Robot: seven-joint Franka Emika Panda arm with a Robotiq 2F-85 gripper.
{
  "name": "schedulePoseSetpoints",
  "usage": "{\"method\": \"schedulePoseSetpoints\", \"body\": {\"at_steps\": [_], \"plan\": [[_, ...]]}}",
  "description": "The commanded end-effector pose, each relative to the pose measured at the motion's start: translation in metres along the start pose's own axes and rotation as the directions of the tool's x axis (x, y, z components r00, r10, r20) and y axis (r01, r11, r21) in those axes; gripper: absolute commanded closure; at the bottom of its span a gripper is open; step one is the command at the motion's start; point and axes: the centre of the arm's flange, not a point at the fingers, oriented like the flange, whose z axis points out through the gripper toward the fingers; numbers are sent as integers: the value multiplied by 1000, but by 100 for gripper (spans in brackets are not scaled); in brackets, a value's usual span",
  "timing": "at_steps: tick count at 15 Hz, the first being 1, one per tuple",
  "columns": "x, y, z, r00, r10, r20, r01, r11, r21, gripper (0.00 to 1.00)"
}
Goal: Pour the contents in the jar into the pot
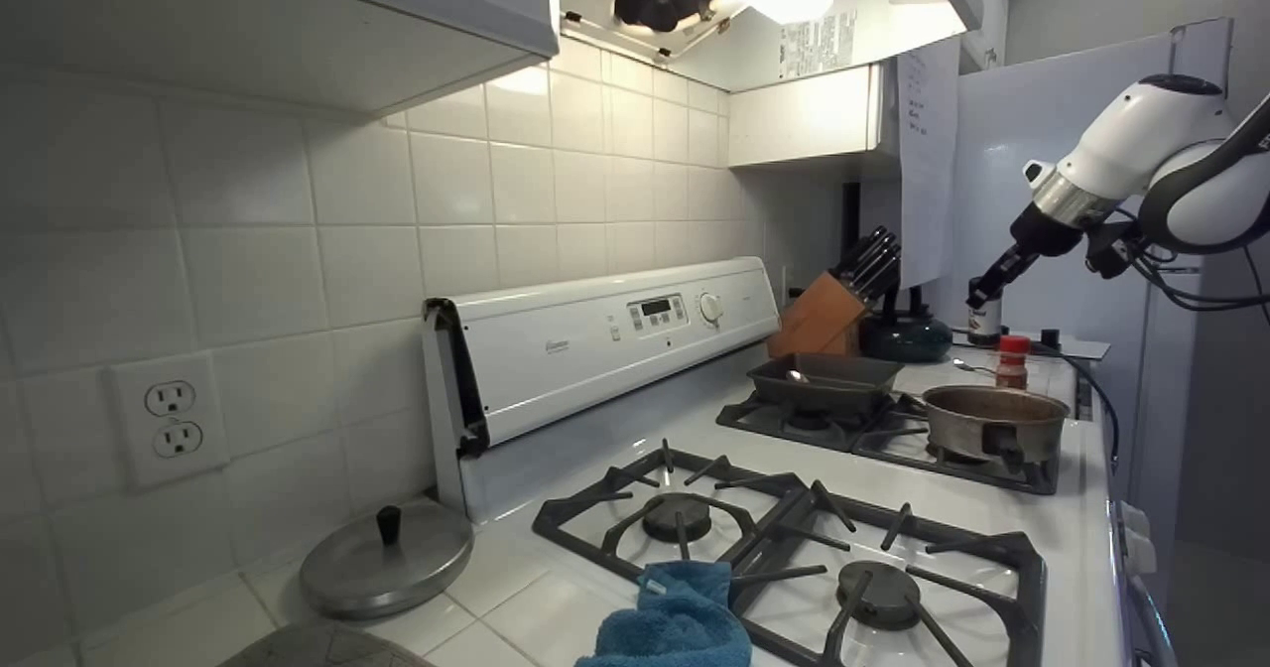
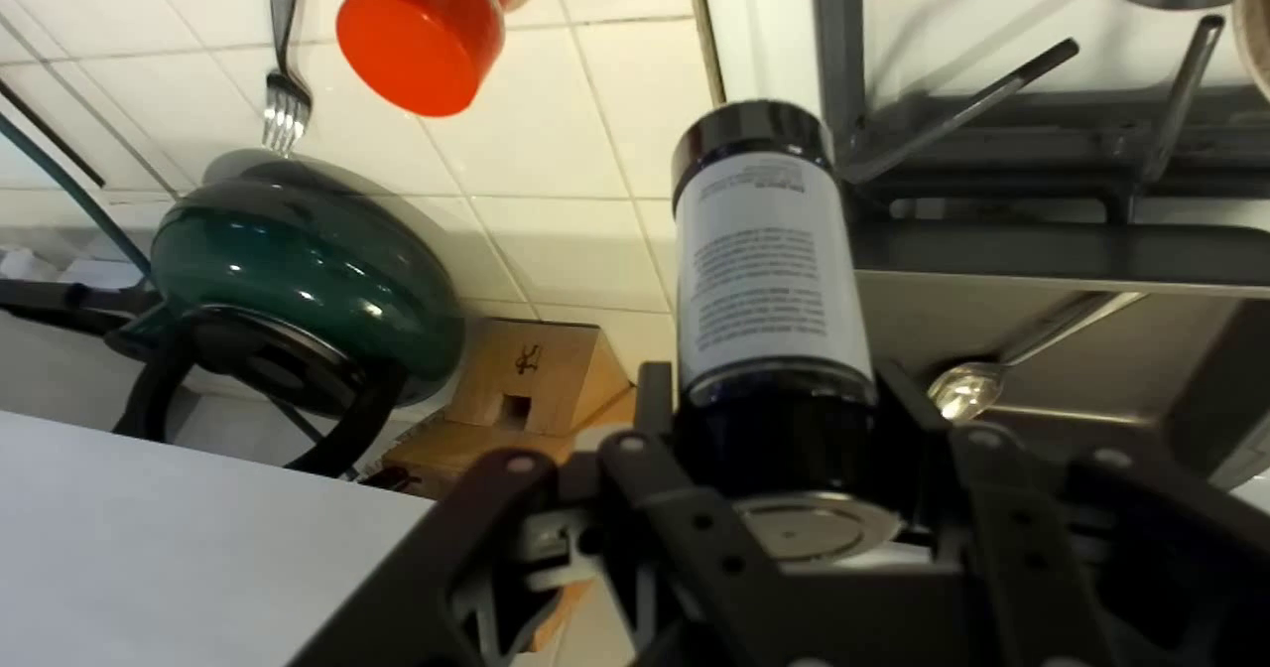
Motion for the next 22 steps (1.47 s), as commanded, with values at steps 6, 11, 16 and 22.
{"method": "schedulePoseSetpoints", "body": {"at_steps": [6, 11, 16, 22], "plan": [[5, 19, 32, 980, 192, -54, -186, 978, 97, 75], [1, 31, 31, 962, 268, -50, -264, 962, 72, 75], [-5, 57, 39, 942, 332, -44, -330, 943, 39, 75], [2, 77, 61, 931, 366, -18, -365, 930, 37, 75]]}}
